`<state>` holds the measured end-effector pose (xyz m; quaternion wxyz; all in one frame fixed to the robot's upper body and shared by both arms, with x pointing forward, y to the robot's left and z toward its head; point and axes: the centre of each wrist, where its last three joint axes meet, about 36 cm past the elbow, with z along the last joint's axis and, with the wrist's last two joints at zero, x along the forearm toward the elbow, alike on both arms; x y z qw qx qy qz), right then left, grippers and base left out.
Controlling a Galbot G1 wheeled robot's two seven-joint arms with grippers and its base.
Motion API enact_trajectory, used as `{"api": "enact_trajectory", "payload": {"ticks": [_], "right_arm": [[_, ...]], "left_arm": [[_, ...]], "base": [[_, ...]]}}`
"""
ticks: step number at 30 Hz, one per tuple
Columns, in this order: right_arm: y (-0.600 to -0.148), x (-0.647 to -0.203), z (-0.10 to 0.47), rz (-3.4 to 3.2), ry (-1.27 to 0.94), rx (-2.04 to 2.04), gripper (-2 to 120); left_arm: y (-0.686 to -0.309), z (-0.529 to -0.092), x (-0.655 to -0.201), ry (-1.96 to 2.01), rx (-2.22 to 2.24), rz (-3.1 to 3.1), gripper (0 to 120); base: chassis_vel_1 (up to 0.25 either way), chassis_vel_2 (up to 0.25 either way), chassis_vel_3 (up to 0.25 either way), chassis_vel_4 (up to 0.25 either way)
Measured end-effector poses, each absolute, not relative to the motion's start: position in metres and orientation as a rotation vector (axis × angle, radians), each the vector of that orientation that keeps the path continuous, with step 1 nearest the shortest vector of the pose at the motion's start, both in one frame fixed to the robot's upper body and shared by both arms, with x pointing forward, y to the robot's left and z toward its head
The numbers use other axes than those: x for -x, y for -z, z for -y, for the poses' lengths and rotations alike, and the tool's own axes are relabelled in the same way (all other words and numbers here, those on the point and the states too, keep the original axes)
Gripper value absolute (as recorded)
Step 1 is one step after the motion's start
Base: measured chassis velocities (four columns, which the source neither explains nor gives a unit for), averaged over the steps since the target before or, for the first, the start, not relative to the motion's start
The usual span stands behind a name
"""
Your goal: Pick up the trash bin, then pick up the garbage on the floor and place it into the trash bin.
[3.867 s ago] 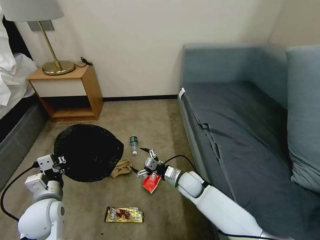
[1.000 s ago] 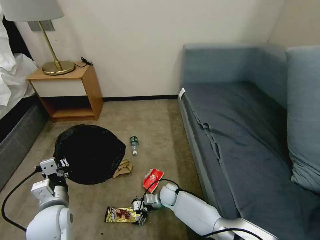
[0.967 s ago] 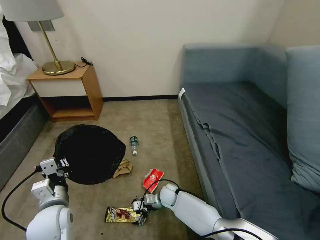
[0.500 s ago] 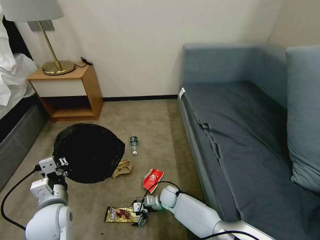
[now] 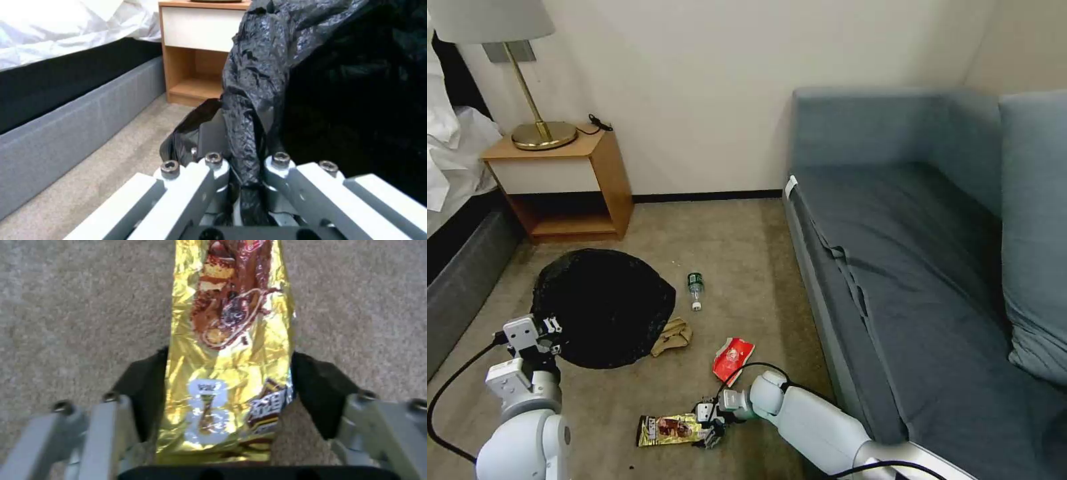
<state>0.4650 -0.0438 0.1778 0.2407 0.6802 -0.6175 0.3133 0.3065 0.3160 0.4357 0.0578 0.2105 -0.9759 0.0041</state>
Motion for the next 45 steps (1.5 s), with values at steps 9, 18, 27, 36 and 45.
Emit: {"api": "enact_trajectory", "payload": {"ticks": [9, 18, 27, 36, 45], "right_arm": [[-0.176, -0.465, 0.045, 1.701, -0.851, -1.854, 33], [-0.176, -0.468, 0.047, 1.719, -0.861, -1.838, 0], [-0.176, -0.470, 0.047, 1.735, -0.852, -1.835, 0], [-0.179, -0.472, 0.049, 1.756, -0.844, -1.831, 0], [-0.189, -0.476, 0.052, 1.799, -0.813, -1.837, 0]], "left_arm": [[-0.435, -0.316, -0.307, -0.009, -0.635, 2.961, 4], [-0.433, -0.316, -0.308, -0.003, -0.635, 2.960, 4], [-0.434, -0.316, -0.309, 0.001, -0.637, 2.962, 4], [-0.430, -0.316, -0.310, 0.001, -0.633, 2.957, 4], [-0.424, -0.319, -0.311, 0.008, -0.638, 2.950, 4]], "base": [[0.000, 0.000, 0.000, 0.000], [0.000, 0.000, 0.000, 0.000], [0.000, 0.000, 0.000, 0.000], [0.000, 0.000, 0.000, 0.000], [0.000, 0.000, 0.000, 0.000]]}}
